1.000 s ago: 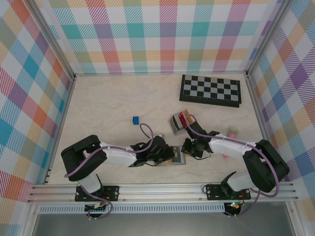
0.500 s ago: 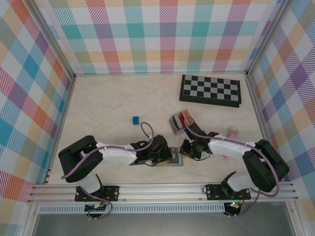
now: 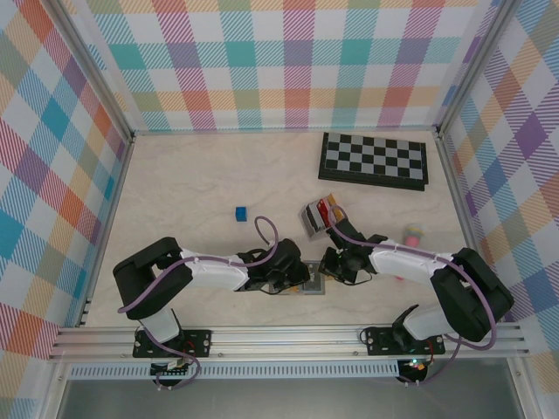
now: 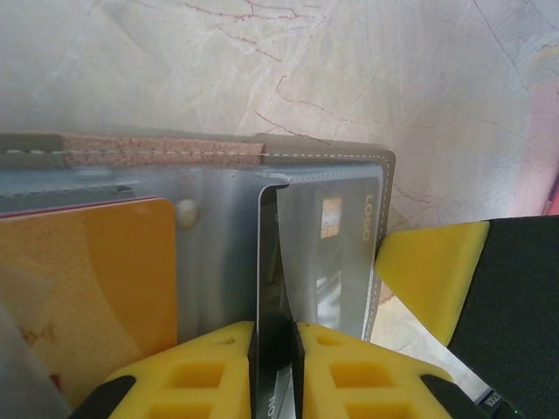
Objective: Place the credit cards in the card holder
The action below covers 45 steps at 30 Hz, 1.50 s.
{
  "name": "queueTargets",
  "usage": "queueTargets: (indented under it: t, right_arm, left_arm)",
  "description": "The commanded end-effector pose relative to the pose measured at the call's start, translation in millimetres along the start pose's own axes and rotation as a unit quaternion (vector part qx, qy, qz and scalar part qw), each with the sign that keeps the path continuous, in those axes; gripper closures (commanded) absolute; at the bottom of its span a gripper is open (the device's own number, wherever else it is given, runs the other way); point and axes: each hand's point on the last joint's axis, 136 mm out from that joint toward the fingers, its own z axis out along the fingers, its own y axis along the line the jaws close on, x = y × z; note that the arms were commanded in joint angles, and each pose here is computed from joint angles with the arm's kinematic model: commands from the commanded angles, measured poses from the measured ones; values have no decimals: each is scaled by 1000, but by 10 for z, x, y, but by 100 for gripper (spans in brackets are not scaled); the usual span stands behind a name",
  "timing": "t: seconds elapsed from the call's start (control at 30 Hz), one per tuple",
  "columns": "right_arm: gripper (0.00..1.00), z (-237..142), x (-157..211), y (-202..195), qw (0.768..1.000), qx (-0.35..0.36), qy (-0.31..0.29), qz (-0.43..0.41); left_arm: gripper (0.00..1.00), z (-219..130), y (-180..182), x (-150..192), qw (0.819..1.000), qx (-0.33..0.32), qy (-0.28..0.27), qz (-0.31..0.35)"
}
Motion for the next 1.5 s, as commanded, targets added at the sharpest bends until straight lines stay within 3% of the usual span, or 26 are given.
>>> queueTargets:
  t: [0.0,0.3,0.6,0.93,1.1,1.47]
  right_arm:
    - [77,17,217,-165,998,41,38,-7]
    - [63,-628,-186,70,995,41,-54,-66]
    - [57,-1115,-754,365,977,66,-130,-158]
    - [55,-748,-1248,858,939,166,-106,-282]
    - [56,-565,-1468,894,917,233,-111,-303]
    - [56,-242,-1547,928,894,275,-92,-341]
  left_arm:
    - [77,-59,-78,84,1000,4,7,12]
    - [55,-472,-24,-117,997,-30,-50,42]
    - [47,-630,-84,-529,997,-22,-66,27]
    - [43,-605,-31,-1062,997,-2,-71,-42]
    - [42,-650,55,-1120,995,-7,-79,-52]
    - [39,-734,244,-1162,993,-20,-92,-68]
